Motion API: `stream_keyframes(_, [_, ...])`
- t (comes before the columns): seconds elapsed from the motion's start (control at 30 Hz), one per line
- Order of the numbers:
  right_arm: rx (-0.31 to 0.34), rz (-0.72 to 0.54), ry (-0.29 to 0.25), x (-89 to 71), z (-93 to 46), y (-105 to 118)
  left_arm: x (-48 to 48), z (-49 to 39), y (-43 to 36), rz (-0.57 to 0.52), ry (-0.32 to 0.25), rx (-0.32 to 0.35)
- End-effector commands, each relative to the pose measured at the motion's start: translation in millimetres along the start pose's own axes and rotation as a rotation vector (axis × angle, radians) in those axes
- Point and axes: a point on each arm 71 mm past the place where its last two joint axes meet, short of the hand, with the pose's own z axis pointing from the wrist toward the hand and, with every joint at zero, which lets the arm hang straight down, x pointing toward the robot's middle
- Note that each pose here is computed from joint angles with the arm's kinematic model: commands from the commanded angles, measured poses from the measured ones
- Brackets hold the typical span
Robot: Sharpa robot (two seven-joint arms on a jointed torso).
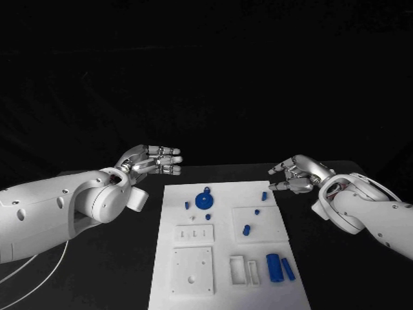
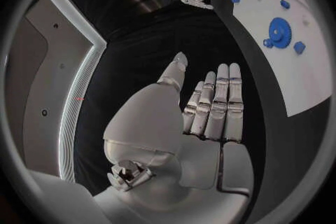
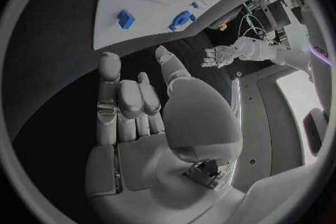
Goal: Assemble the parts on the task board
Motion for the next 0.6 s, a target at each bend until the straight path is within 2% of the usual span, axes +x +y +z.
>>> stream_keyframes(0.03, [-0.038, 0.038, 0.024, 5.1, -1.0, -1.1, 2.0, 0.8, -1.8, -0.004, 0.021, 0.019])
stream_keyframes(0.33, [0.013, 0.029, 0.023, 25.6, -5.7, -20.2, 0.6, 0.7, -1.1, -0.003, 0.021, 0.017])
stream_keyframes(0.6, [0.033, 0.026, 0.02, 38.4, -4.7, -23.6, -0.1, 0.4, -0.8, -0.002, 0.022, 0.015])
